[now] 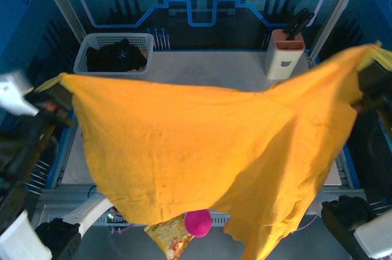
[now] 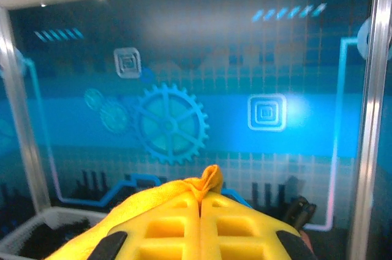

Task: Fold and stack the t-shirts

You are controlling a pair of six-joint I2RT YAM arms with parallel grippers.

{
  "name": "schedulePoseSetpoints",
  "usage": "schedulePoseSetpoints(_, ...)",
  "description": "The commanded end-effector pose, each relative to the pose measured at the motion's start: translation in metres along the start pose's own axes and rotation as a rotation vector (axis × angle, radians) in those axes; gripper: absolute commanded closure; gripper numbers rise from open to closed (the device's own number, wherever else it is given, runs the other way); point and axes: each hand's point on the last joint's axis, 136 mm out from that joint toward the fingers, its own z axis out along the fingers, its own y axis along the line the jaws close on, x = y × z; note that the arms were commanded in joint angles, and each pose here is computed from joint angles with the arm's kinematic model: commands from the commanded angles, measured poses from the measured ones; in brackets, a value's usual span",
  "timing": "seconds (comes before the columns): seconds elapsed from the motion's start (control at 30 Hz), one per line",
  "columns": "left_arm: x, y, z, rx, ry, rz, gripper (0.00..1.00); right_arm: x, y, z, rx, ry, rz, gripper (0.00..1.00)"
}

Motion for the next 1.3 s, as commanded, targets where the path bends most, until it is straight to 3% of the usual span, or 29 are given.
schedulePoseSetpoints(0.0, 0.014, 0.002, 0.056, -0.032, 0.043, 0.060, 1.00, 0.031, -0.007, 0.078, 0.083, 0.101, -0.130, 1.00)
schedulePoseSetpoints(0.27, 0.105, 0.024, 0.178, -0.104, 0.214, 0.118, 1.00, 0.189, 0.010, 0.221, 0.032, 0.428, -0.237, 1.00)
schedulePoseSetpoints(0.53, 0.273, 0.086, 0.318, -0.225, 0.453, 0.116, 1.00, 0.413, 0.005, 0.329, 0.043, 0.792, -0.279, 1.00)
schedulePoseSetpoints(0.63, 0.316, 0.106, 0.360, -0.246, 0.506, 0.074, 1.00, 0.470, -0.008, 0.355, 0.092, 0.869, -0.288, 1.00)
schedulePoseSetpoints(0.8, 0.341, 0.130, 0.407, -0.309, 0.512, 0.088, 1.00, 0.515, -0.027, 0.386, 0.162, 0.888, -0.287, 1.00)
schedulePoseSetpoints(1.0, 0.355, 0.158, 0.441, -0.379, 0.532, 0.101, 1.00, 0.531, -0.054, 0.415, 0.261, 0.843, -0.286, 1.00)
schedulePoseSetpoints(1.27, 0.354, 0.163, 0.449, -0.395, 0.526, 0.102, 1.00, 0.502, -0.072, 0.438, 0.359, 0.761, -0.339, 1.00)
